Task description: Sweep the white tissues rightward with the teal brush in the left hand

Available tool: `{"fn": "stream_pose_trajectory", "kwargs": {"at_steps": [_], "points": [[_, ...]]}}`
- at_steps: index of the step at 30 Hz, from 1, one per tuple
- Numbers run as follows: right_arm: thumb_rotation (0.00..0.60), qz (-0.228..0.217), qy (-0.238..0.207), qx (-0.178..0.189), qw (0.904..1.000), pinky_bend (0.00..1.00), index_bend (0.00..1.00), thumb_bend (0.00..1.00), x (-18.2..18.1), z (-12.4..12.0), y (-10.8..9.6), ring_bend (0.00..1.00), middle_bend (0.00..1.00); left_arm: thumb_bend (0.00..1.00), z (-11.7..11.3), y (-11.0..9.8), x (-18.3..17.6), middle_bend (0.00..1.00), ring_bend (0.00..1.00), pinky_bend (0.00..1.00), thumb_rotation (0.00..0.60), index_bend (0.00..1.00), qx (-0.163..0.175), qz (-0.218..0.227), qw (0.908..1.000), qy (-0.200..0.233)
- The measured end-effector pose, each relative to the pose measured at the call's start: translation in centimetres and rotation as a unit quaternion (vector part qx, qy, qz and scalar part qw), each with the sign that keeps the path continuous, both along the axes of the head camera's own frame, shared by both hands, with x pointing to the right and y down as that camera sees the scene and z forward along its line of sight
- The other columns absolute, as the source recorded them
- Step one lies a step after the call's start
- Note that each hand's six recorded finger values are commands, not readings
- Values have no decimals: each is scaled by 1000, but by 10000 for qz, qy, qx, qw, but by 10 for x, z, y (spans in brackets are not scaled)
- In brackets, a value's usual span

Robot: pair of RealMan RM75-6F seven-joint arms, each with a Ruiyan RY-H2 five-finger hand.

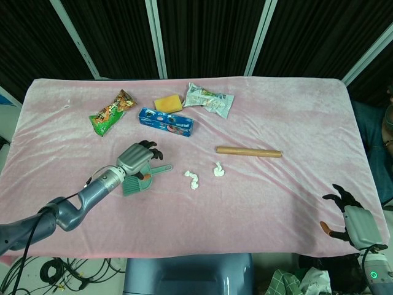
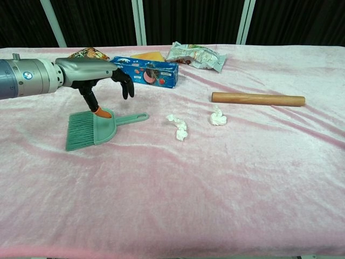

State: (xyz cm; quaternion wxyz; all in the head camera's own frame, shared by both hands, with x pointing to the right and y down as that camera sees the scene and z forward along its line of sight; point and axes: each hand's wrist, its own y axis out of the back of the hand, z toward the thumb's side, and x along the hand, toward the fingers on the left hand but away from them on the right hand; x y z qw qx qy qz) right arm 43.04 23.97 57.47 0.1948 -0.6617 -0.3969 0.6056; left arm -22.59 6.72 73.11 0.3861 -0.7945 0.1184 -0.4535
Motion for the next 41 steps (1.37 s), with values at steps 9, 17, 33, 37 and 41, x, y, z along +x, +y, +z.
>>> {"fn": "stream_pose_trajectory", "kwargs": {"at_steps": [9,17,33,37,41], "points": [[600,-9,35,2,10000,232,300,211,0,1,0,110,65,162,-39,-17,7,239,25,109,600,203,-71,-543,9972,514],[600,-15,85,15,10000,232,300,213,1,0,-1,110,67,162,-91,-28,-26,249,36,115,600,208,673,-938,9915,594],[600,-535,495,546,9958,177,242,201,1,-9,-9,95,63,166,-163,120,-212,204,35,106,600,204,1719,-3077,9343,-539],[600,-625,555,665,9943,170,221,198,0,-10,-10,91,56,166,-165,150,-232,165,8,83,600,204,1384,-3535,9244,-359],[600,-734,624,748,9925,164,217,195,0,-12,-11,90,55,165,-168,164,-244,157,0,84,600,204,1226,-3684,9208,-375]]}}
